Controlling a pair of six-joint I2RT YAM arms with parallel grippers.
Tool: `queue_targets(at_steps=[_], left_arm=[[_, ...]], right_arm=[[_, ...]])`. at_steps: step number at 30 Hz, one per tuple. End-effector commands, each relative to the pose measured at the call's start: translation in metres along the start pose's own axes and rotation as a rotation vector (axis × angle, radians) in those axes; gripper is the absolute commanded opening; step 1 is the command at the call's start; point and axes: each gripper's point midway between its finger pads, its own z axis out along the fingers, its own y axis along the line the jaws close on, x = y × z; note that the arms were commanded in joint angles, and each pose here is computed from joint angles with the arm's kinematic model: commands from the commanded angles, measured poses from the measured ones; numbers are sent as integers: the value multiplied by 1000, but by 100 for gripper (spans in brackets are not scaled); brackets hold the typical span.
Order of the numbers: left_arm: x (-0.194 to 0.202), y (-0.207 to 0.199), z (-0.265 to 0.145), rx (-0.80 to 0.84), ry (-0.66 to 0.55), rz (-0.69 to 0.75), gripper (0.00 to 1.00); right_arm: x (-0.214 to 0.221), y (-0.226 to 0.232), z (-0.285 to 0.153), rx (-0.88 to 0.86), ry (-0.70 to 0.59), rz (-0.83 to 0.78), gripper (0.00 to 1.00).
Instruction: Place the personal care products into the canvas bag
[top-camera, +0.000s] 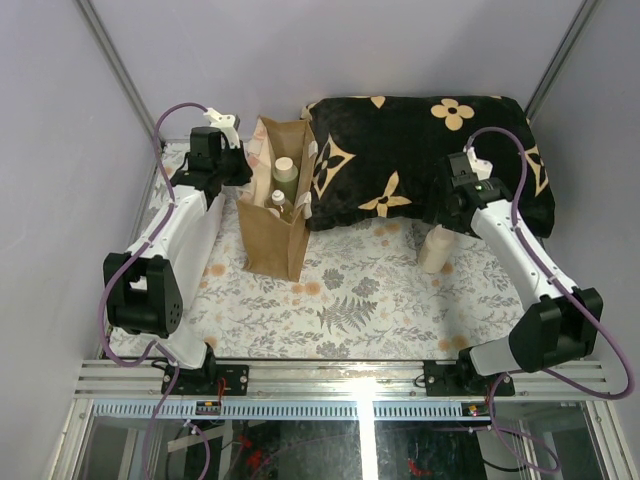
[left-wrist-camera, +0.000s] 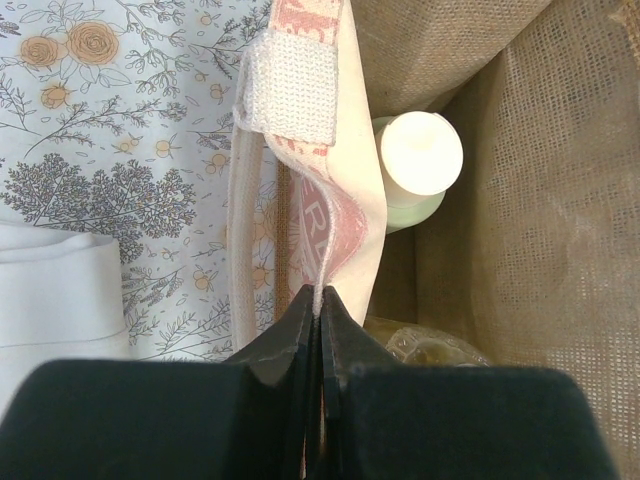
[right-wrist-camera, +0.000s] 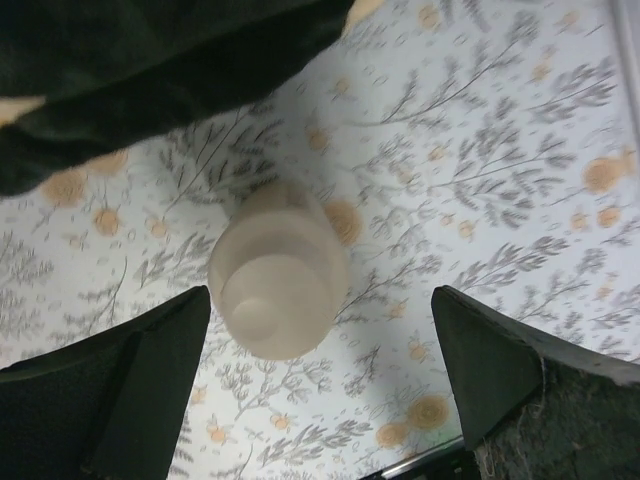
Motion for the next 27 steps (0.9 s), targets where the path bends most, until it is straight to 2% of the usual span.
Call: queue_targets(at_steps=[1, 5, 14, 22, 27], left_arm=[[-10, -8, 3, 22, -34, 18, 0], [-10, -8, 1, 19, -38, 24, 0], [-12, -7, -2, 10, -40, 26, 0], [-12, -6, 0, 8, -32, 31, 0], [-13, -6, 1, 4, -35, 33, 0]], right_arm=[[20, 19, 4, -105, 60, 10, 100], [33, 31, 13, -169, 84, 2, 100], [59, 27, 38, -144, 124, -43, 100], [39, 29, 54, -110, 35, -82, 99], [35, 38, 61, -124, 34, -87, 96]])
